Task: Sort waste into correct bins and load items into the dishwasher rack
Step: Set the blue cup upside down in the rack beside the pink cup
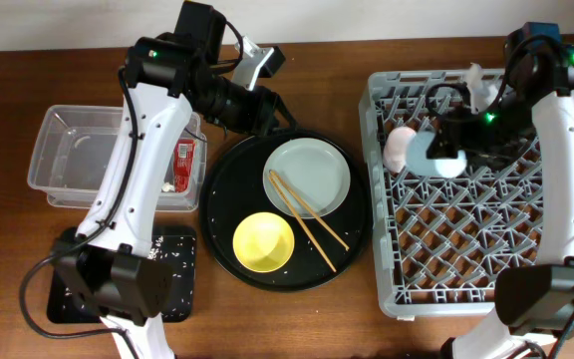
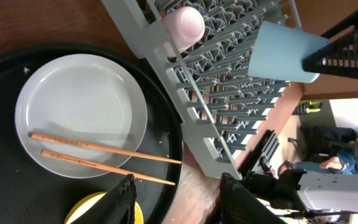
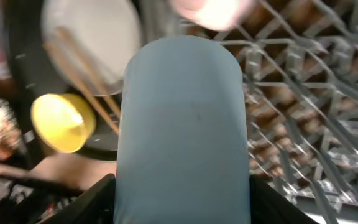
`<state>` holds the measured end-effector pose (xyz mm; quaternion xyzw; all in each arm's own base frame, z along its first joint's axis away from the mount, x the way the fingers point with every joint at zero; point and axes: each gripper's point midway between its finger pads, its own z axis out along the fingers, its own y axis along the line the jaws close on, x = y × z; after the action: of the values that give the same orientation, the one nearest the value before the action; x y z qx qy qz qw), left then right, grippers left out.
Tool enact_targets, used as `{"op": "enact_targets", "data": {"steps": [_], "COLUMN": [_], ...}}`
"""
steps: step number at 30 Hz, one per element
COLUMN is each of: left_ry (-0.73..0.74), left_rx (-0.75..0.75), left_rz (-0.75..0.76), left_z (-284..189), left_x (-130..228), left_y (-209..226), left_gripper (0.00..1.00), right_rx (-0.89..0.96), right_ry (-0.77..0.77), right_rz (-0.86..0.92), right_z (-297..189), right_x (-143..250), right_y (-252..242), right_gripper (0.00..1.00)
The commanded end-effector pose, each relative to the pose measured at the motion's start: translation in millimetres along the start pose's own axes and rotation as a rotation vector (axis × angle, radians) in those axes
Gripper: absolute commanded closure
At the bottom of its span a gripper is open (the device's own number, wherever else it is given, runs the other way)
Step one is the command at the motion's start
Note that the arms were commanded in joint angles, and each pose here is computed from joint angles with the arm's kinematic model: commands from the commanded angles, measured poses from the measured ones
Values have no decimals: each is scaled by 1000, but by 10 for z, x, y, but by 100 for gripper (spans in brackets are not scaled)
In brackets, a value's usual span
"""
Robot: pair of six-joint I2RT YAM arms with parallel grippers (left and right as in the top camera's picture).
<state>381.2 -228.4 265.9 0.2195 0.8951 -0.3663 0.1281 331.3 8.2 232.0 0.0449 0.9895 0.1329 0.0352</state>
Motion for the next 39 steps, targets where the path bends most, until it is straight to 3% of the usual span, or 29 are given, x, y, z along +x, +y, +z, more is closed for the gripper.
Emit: {"op": "enact_targets", "data": {"steps": [1, 11, 29, 34, 39], "left_ry": [-3, -4, 18, 18, 8], "left_rx": [-23, -23, -22, -22, -45], "left_rz": [-2, -1, -20, -19, -11], "left_z": [-34, -34, -34, -34, -36], "left_x": [4, 3, 63, 62, 35], "left_y": [21, 21, 17, 17, 59], "left_gripper": [57, 57, 57, 57, 57], "right_rx": [130, 128, 143, 144, 141], "right_ry": [41, 171, 147, 147, 142], "right_rz": [83, 56, 7, 7, -4], "right_z": [69, 494, 768, 769, 756], "right_x": [108, 318, 237, 238, 223], "right_y": [-209, -142, -58, -60, -52], "right_gripper": [42, 42, 41, 2, 3]}}
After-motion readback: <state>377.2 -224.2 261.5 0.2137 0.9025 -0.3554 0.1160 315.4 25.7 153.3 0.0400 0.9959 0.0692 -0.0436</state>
